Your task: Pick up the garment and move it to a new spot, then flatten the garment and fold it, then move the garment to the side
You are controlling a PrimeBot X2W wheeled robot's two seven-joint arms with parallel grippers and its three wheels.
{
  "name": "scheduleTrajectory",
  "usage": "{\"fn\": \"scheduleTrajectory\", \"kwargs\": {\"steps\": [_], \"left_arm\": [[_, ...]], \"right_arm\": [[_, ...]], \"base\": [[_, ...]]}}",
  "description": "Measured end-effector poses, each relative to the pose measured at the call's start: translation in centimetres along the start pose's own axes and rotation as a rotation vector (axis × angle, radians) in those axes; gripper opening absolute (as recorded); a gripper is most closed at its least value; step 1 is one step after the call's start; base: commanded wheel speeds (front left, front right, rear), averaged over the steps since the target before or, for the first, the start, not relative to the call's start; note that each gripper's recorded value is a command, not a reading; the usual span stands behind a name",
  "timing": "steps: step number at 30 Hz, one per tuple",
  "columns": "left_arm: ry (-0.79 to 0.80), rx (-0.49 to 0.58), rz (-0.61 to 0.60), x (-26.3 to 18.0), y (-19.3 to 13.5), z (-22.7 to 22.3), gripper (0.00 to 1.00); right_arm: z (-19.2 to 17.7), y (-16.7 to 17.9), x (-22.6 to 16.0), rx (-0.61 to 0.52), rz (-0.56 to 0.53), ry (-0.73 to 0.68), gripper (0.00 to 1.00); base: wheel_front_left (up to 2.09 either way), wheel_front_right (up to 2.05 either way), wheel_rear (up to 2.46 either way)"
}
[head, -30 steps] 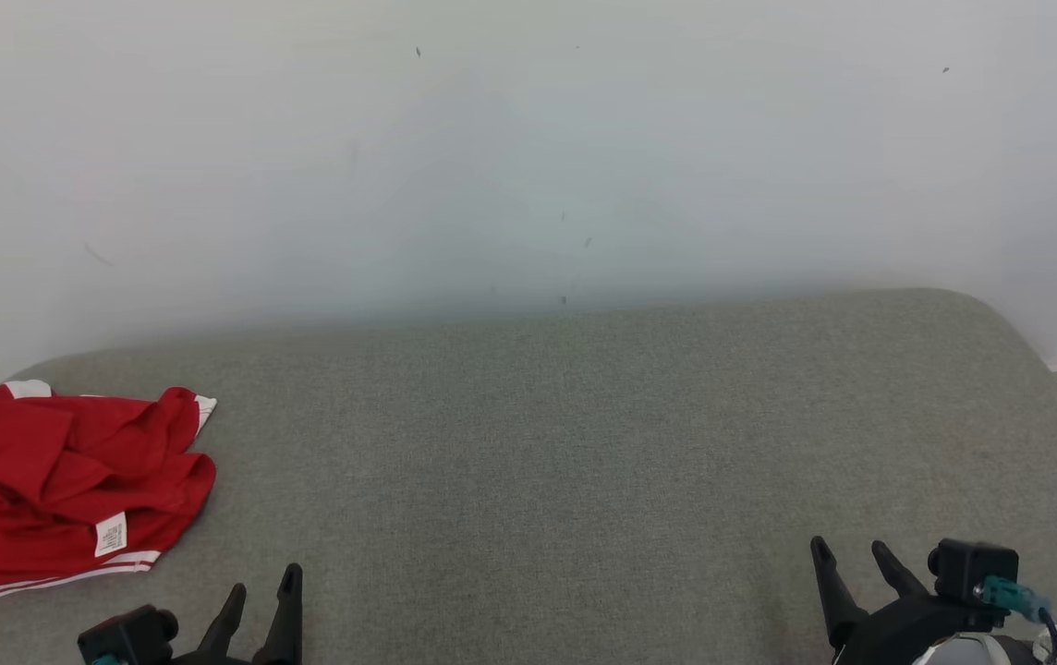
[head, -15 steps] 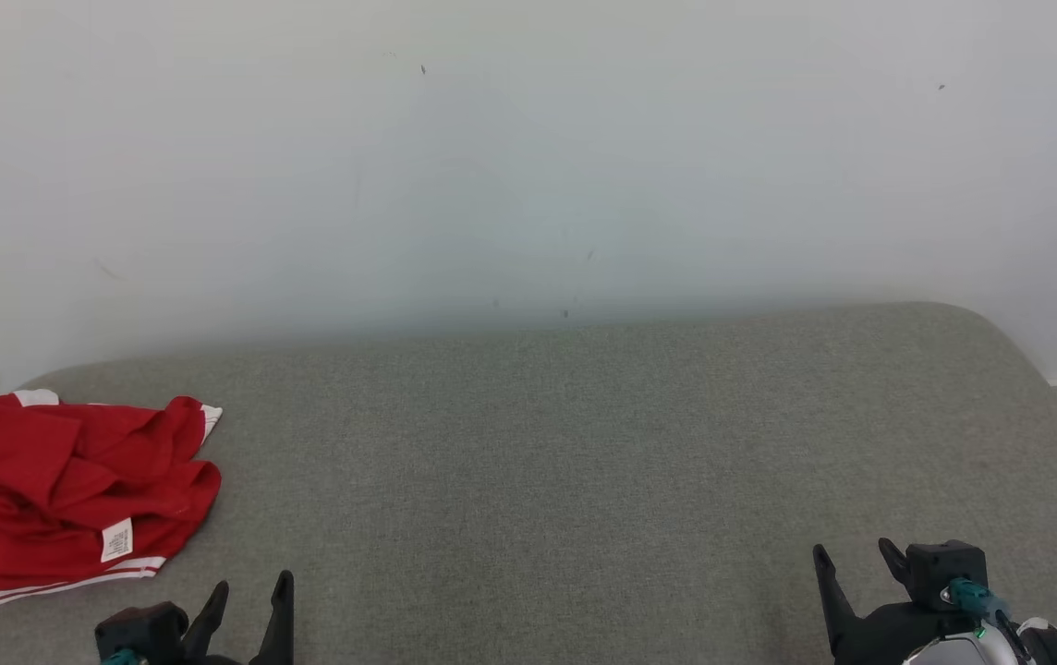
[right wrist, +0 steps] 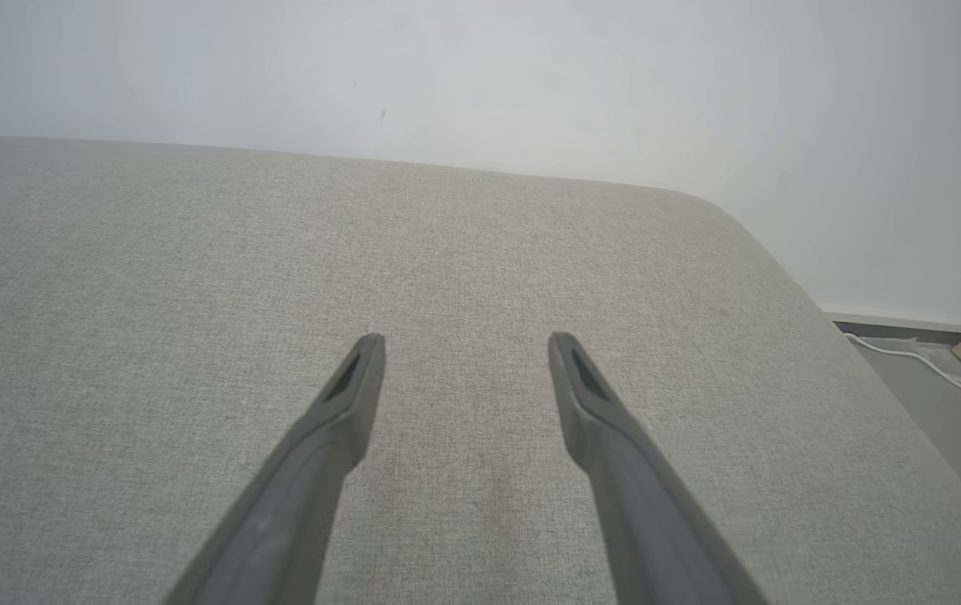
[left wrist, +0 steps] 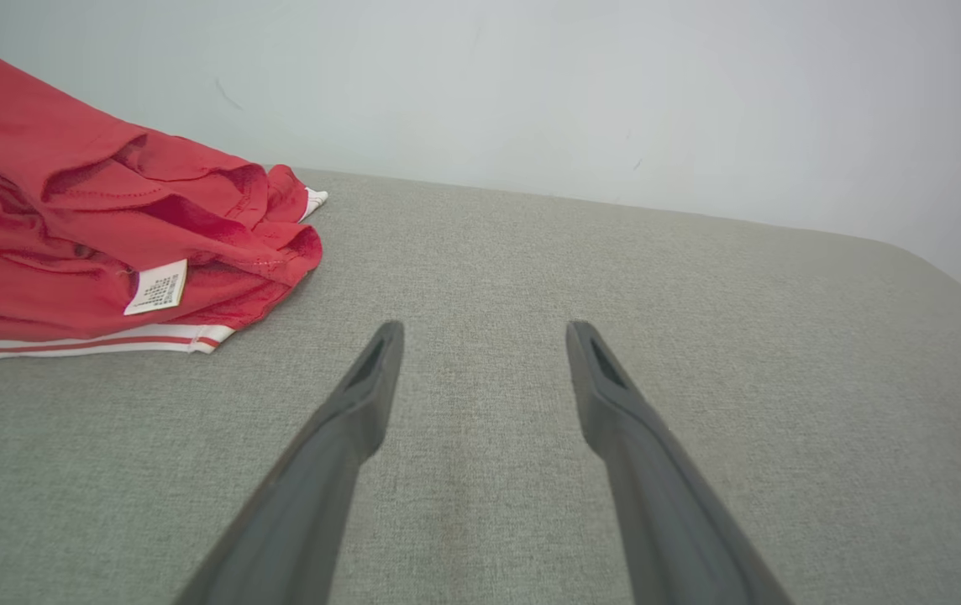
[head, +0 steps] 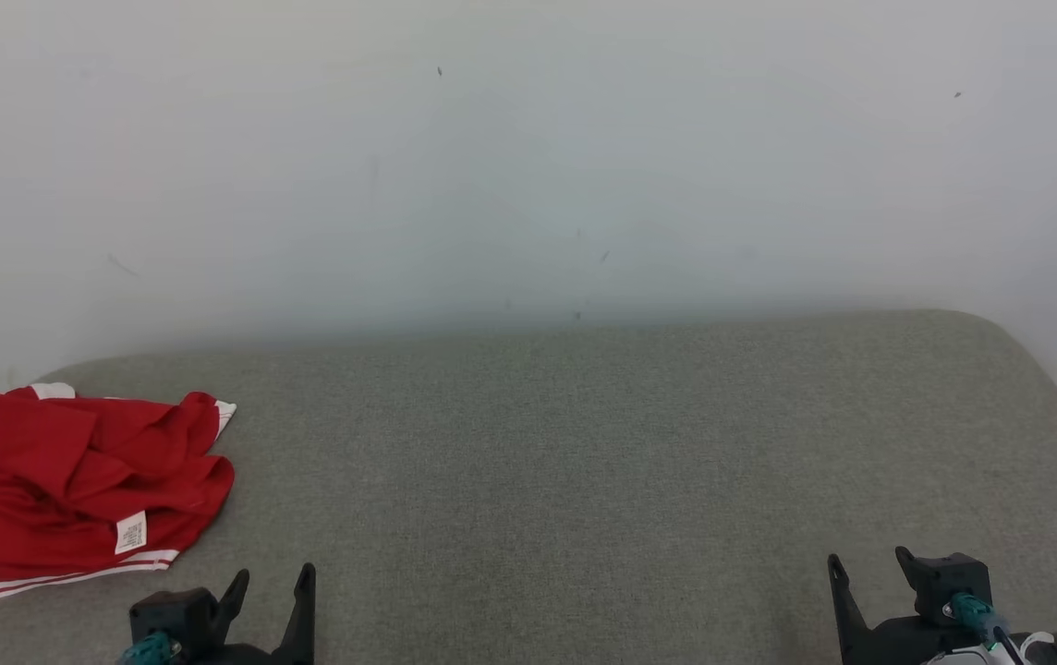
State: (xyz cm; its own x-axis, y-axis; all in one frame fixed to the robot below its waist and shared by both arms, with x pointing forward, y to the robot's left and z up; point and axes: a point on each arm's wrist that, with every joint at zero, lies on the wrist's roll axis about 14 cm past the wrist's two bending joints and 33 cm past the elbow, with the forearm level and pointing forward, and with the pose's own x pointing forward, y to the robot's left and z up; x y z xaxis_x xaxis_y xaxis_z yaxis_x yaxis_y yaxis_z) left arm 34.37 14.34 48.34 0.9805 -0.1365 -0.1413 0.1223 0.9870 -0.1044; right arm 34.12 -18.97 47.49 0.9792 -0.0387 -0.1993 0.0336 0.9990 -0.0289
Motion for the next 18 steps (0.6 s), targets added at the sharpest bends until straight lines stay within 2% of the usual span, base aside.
{"fn": "scheduleTrajectory", "kwargs": {"steps": [8,18], "left_arm": [[-0.001,-0.018,0.04,-0.5,1.2,0.3,1.0],[0.0,-0.012,0.145,-2.6,4.7,0.1,1.0]], "right_arm": [[0.8,2.3,0.8,0.007,0.058,-0.013,1.0],[1.6,7.0,2.0,0.007,0.178,-0.025,1.0]], "base": [[0.0,0.0,0.0],[0.0,0.0,0.0]]}}
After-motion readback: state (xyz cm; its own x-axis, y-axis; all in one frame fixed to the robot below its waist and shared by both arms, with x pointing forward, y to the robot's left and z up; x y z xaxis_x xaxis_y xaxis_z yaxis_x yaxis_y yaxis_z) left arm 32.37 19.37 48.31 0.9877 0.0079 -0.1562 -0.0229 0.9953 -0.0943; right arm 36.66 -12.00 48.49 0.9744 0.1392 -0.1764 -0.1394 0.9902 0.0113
